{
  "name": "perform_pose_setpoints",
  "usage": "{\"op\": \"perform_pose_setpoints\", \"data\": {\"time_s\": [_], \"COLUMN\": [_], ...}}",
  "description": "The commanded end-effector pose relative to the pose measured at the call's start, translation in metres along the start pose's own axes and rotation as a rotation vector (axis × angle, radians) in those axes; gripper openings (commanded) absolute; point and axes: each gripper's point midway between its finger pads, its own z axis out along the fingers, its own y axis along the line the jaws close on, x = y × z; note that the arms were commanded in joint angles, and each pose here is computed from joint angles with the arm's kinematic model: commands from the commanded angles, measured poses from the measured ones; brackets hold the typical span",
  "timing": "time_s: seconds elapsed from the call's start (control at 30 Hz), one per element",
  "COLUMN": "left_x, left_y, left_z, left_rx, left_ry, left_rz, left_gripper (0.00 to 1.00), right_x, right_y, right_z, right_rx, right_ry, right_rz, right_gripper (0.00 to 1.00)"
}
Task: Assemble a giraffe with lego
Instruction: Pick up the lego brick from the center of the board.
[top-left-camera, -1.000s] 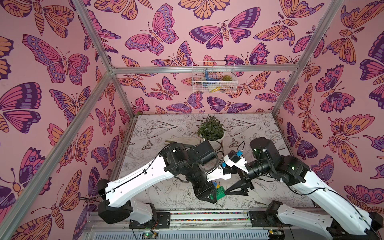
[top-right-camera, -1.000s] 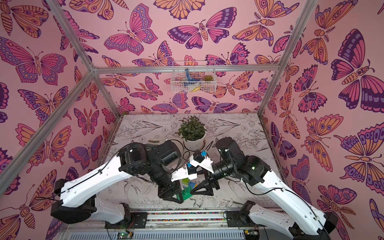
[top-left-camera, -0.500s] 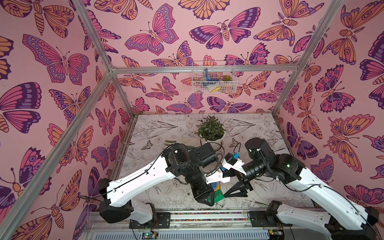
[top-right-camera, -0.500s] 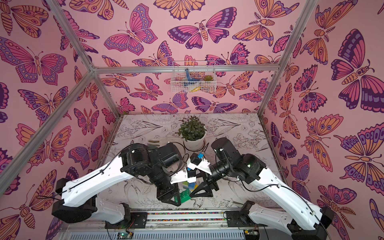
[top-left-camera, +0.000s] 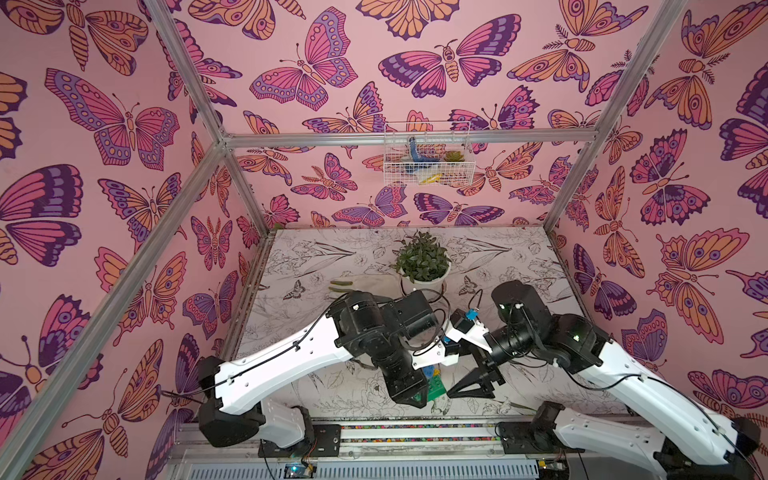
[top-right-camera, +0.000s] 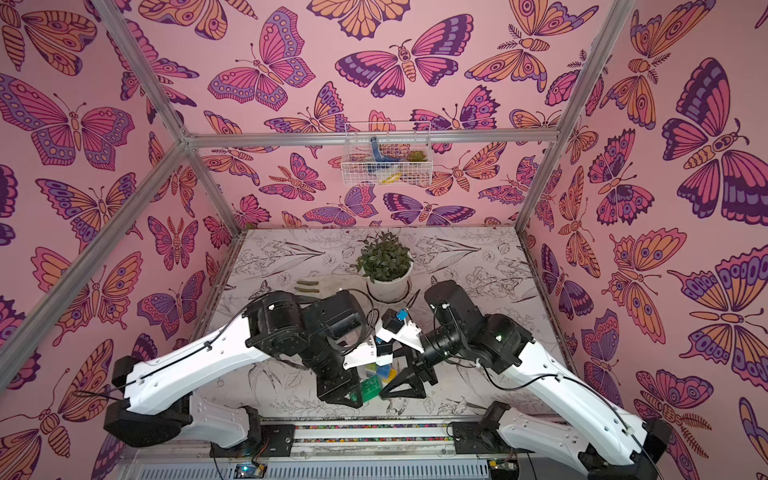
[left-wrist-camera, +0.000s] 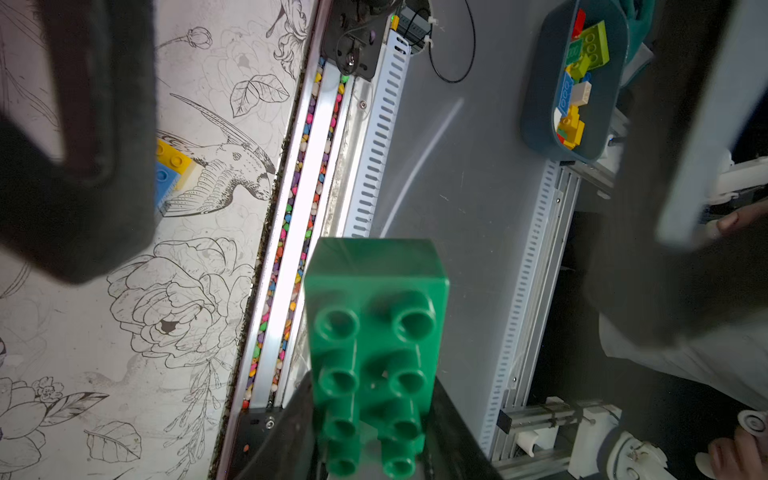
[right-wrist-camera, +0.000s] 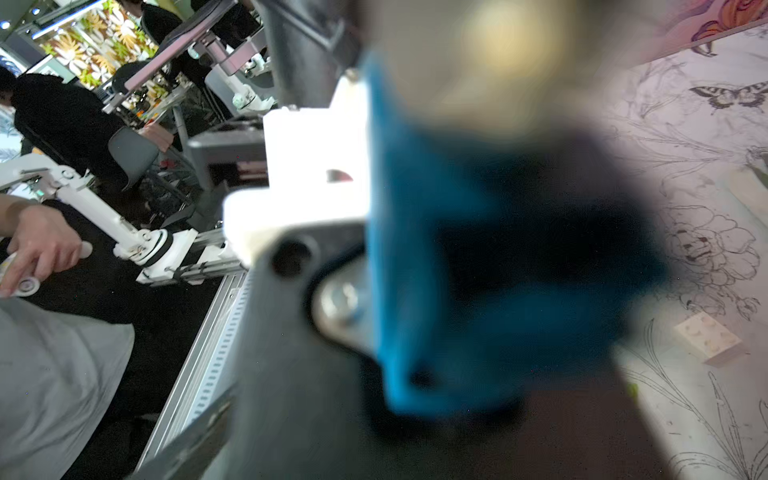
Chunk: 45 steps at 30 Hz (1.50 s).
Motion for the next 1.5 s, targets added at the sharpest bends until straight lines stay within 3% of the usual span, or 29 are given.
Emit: {"op": "perform_pose_setpoints", "data": {"time_s": [0.0, 0.13, 0.33, 0.63, 1.03, 1.47], "left_x": [-0.012, -0.007, -0.007, -0.023, -0.036, -0.045], "left_y": [0.004, 0.004, 0.003, -0.017, -0.035, -0.031], "left_z": [-0.006, -0.001, -0.002, -0.028, -0.041, -0.039], "left_rx": [-0.018, -0.005, 0.002, 0.097, 0.18, 0.171], "left_ry": [-0.102, -0.099, -0.106, -0.213, -0.246, -0.245], "left_rz": [0.024, 0.014, 0.023, 0.038, 0.045, 0.033], "left_gripper": [0.0, 0.0, 0.0, 0.0, 0.0, 0.0], "right_x": [-0.015, -0.027, -0.029, -0.033, -0.033, -0.028], "right_y": [-0.01, -0.012, -0.007, -0.002, 0.004, 0.008], "right_z": [-0.016, -0.034, -0.034, -0.033, -0.03, -0.027], "right_rx": [0.087, 0.125, 0.09, 0.041, -0.024, -0.058], "right_ry": [-0.115, -0.217, -0.235, -0.277, -0.259, -0.24], "right_rz": [0.04, 0.056, 0.068, 0.065, 0.058, 0.064], "right_gripper": [0.93, 0.94, 0.94, 0.94, 0.93, 0.89]}}
